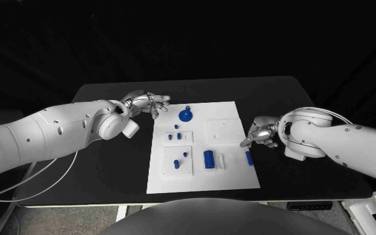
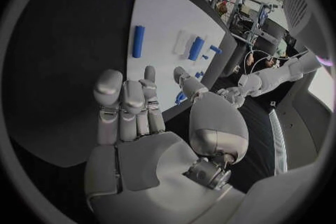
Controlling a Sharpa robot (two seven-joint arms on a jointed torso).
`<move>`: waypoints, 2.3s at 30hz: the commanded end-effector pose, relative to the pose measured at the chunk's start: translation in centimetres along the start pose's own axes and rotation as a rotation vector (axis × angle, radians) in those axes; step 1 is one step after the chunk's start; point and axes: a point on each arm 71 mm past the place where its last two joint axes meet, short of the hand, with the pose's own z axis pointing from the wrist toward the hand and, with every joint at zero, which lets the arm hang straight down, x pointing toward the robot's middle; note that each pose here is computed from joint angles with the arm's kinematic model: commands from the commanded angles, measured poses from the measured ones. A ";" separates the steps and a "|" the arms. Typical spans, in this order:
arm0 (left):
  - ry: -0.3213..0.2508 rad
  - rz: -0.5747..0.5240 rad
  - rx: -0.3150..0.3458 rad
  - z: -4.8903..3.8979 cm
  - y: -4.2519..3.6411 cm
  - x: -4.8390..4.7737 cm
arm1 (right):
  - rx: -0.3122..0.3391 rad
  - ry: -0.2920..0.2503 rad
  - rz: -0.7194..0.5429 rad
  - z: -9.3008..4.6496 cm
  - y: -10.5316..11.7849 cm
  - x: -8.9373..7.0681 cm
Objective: Assemble the parts on the task board
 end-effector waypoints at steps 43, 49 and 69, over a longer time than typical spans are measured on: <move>0.008 0.003 0.005 -0.11 -0.02 -0.12 | 0.110 0.069 -0.126 1.9 -1.5 4.5; 0.008 0.003 0.005 -0.10 -0.02 -0.10 | 0.110 0.079 -0.106 1.9 -1.6 4.5; 0.006 0.004 0.006 -0.06 -0.03 -0.13 | 0.122 -0.050 -0.038 0.6 -3.1 0.9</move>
